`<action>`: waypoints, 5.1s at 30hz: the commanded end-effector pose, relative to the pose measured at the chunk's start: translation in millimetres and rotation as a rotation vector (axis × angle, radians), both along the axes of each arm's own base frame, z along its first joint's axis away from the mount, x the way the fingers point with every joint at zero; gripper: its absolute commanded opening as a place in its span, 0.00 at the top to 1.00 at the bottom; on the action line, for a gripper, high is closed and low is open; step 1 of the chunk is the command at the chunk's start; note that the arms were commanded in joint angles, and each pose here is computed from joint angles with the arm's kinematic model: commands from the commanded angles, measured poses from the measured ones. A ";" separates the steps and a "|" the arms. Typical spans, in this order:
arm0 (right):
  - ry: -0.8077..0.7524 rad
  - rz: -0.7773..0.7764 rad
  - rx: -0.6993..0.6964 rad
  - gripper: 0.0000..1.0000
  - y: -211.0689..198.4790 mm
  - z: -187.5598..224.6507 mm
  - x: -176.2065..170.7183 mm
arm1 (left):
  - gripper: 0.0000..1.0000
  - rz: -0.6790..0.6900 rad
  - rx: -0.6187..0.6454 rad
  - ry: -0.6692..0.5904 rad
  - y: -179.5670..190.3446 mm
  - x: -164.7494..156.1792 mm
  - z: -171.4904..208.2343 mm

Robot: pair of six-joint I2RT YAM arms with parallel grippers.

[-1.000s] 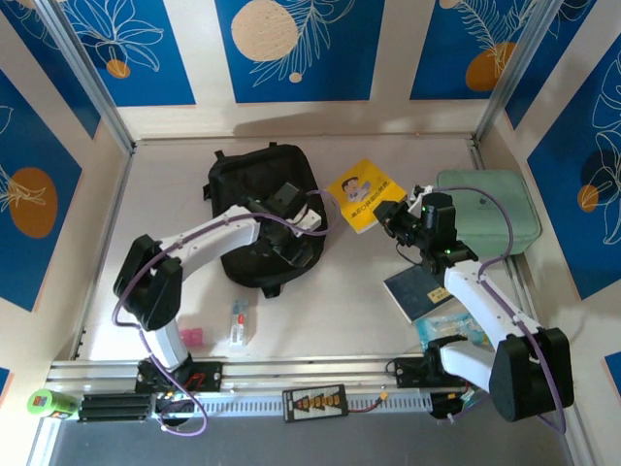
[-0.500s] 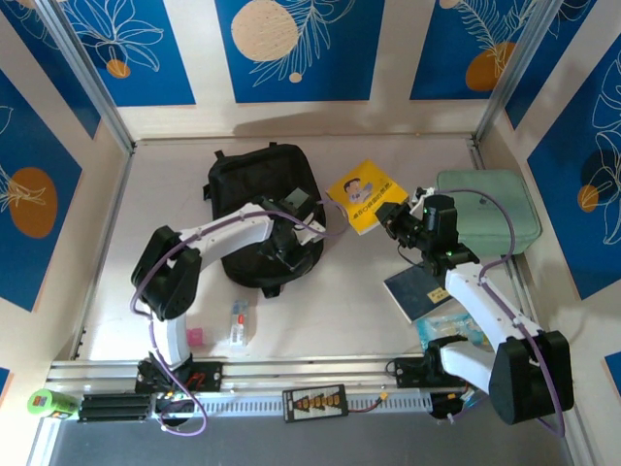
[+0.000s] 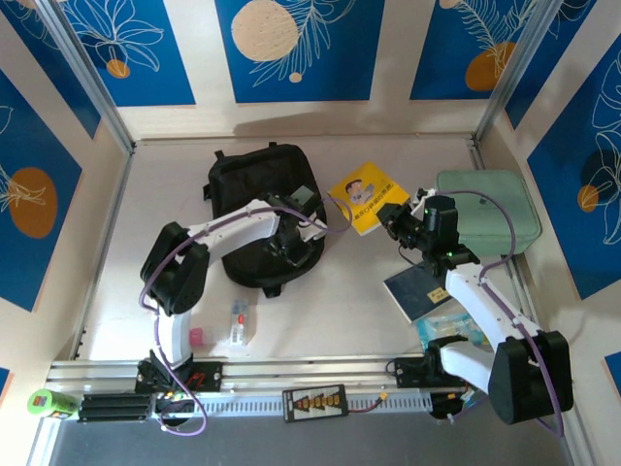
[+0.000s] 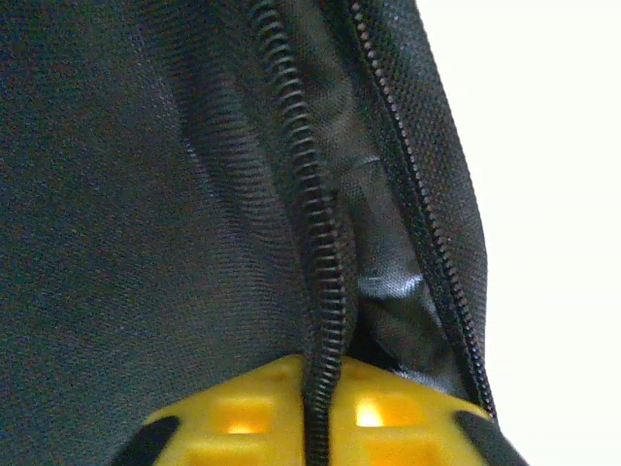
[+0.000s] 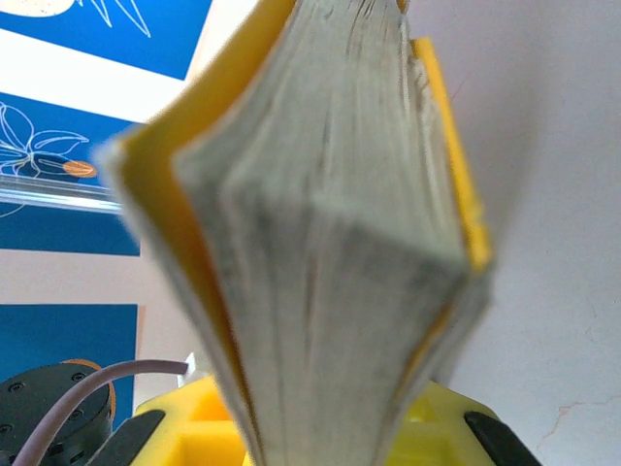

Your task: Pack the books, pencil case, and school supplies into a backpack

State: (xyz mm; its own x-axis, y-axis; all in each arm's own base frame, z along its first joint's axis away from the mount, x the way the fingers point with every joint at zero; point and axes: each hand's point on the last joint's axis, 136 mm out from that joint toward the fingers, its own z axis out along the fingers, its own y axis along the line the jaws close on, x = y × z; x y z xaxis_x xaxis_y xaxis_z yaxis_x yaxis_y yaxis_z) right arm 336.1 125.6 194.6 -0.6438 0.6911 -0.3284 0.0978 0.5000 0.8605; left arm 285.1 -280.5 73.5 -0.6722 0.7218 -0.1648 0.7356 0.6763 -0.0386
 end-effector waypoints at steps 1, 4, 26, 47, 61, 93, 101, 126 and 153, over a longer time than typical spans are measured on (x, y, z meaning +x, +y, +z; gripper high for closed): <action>-0.092 -0.008 0.013 0.91 -3.7 23.0 -0.2 | 1.00 -0.045 -0.079 -0.010 -12.3 -6.5 30.0; -0.092 -0.015 -0.004 0.91 -8.0 22.7 -1.4 | 1.00 -0.056 -0.110 -0.020 -14.3 -7.4 42.8; -0.022 0.066 0.034 0.91 25.5 22.3 -45.1 | 1.00 0.270 -0.385 -0.602 -36.0 111.4 207.8; -0.098 0.005 -0.078 0.91 17.3 41.3 -59.9 | 1.00 0.325 -0.338 -0.589 -36.9 129.9 189.6; -0.030 0.216 -0.007 0.91 65.9 15.6 -56.7 | 1.00 0.329 -0.462 -0.389 -80.4 140.4 186.2; 0.349 0.097 -0.007 0.87 143.6 -91.4 53.2 | 1.00 0.137 -0.578 -0.321 -73.0 109.5 226.9; 0.357 0.185 0.050 0.80 189.5 -114.7 79.9 | 1.00 0.139 -0.589 -0.314 -68.5 109.0 231.1; 0.398 0.181 -0.150 0.45 93.8 -68.6 -32.3 | 1.00 0.309 -0.308 -0.392 44.6 117.8 190.0; 0.783 -0.298 -0.403 0.18 -103.0 -157.1 -72.7 | 0.00 0.370 -0.525 -0.375 52.2 80.8 197.2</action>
